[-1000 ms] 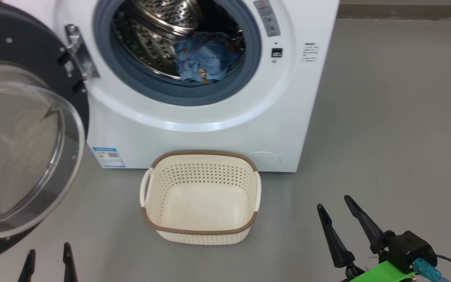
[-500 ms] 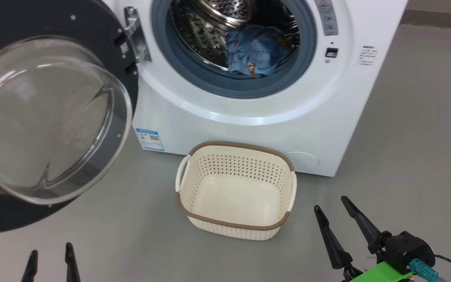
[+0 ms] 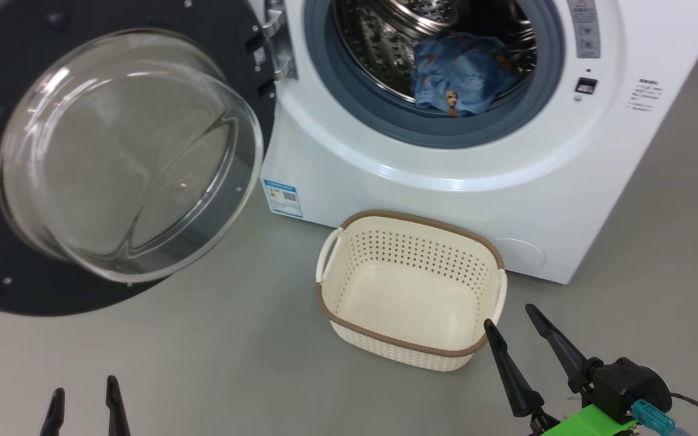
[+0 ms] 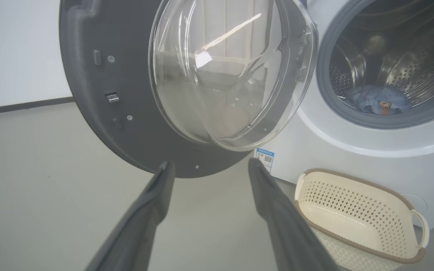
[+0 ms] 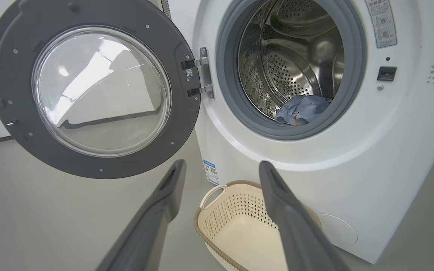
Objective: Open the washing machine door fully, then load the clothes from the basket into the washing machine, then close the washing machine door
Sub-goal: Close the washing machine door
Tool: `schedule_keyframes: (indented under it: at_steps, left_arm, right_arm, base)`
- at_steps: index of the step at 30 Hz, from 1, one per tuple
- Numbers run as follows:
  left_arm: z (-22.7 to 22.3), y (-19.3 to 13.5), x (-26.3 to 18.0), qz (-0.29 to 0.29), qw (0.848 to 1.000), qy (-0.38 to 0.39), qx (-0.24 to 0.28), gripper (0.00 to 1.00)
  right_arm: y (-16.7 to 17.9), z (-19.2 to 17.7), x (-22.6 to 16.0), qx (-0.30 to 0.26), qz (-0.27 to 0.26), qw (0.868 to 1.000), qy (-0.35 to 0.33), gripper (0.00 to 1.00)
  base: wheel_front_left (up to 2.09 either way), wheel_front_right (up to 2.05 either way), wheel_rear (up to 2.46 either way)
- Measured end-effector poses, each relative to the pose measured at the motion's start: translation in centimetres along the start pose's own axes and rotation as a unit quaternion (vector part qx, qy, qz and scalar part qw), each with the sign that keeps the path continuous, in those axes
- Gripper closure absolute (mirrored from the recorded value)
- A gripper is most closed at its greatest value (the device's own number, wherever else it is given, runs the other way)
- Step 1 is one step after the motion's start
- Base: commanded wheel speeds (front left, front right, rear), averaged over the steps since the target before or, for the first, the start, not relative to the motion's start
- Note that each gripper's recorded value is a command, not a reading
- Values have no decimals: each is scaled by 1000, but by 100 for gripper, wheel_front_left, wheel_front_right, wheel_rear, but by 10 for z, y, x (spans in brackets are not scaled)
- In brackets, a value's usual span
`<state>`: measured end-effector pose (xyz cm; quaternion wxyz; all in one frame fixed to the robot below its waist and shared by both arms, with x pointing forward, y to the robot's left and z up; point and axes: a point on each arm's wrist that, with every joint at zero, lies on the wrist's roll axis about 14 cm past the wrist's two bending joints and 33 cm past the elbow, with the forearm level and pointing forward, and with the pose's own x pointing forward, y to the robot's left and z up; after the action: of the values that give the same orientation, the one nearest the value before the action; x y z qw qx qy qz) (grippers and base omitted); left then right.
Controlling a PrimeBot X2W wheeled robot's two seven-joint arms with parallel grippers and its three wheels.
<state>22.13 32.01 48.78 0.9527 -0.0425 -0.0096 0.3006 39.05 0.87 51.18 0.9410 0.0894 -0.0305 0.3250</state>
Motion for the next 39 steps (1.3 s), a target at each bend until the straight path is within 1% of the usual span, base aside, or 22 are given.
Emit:
schedule_keyframes:
  at_steps: [20,26,32,39]
  left_arm:
    - [2,45,-26,78,997,-2,-5,0]
    - [3,48,-26,88,996,-2,-3,0]
    - [5,49,-26,90,996,-5,-5,0]
    - [5,49,-26,87,996,-7,-8,0]
  right_arm:
    - [48,-10,31,14,83,996,8,0]
    - [51,-12,40,11,96,995,8,0]
    - [54,-13,40,8,102,995,10,0]
    - [51,-9,39,7,97,995,7,0]
  base:
    - [0,0,0]
    - [0,0,0]
    - [0,0,0]
    - [0,0,0]
